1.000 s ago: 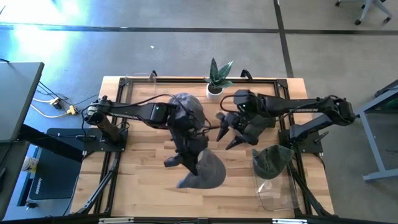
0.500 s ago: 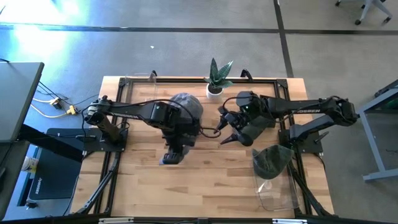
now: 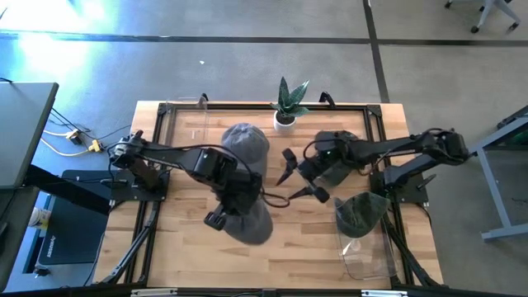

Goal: Pick & Place hat
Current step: Put the bottom gray cap into the top transparent bin

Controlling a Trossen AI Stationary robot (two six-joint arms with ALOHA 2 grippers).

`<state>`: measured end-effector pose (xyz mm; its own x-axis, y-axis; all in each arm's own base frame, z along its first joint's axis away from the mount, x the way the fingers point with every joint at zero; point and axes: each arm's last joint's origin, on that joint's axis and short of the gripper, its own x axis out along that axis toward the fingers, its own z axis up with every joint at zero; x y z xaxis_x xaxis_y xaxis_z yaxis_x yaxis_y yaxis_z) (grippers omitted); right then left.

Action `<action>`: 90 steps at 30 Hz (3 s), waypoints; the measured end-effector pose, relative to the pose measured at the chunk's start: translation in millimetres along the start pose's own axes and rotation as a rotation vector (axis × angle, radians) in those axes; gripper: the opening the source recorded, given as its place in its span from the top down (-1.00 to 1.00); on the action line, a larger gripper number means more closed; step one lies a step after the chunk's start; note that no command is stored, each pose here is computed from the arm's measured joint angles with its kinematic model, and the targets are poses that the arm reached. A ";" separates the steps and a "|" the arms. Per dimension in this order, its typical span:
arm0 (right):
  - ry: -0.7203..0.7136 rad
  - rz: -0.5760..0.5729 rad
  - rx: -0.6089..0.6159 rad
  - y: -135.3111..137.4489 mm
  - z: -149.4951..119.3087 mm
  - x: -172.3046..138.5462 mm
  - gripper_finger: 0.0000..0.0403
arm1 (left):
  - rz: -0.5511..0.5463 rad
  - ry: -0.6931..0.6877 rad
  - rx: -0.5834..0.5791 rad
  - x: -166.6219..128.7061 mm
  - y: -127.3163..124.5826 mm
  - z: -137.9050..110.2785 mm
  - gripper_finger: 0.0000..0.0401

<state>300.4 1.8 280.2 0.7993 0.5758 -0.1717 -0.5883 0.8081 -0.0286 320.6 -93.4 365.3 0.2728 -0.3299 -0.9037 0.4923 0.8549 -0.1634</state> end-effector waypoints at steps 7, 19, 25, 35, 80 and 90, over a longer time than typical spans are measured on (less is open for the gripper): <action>-0.062 -0.021 0.001 -24.8 -20.5 27.9 -0.25 | -0.010 -0.045 0.012 0.0 0.0 4.2 1.00; -0.115 0.253 0.015 -54.0 -8.9 61.1 -0.25 | -0.070 -0.127 -0.074 -0.1 -2.8 12.5 1.00; -0.094 0.279 0.028 -53.8 -15.2 66.9 -0.25 | -0.104 -0.149 -0.146 0.8 -7.8 16.0 1.00; -0.006 0.374 0.131 -38.7 -23.6 75.0 -0.22 | -0.128 -0.207 -0.168 0.1 -9.7 22.4 1.00; -0.048 0.276 0.176 -24.9 -45.5 97.8 -0.47 | -0.032 -0.043 0.245 45.0 -27.3 27.8 1.00; 0.018 0.372 0.228 5.6 -52.9 114.1 -0.30 | -0.057 -0.032 0.128 47.8 -39.4 27.9 1.00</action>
<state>381.8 65.4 208.3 0.5348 0.8322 -0.1463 -0.7921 0.5541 0.2561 337.3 -154.1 339.7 0.2668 -0.3904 -0.8811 0.6082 0.7774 -0.1603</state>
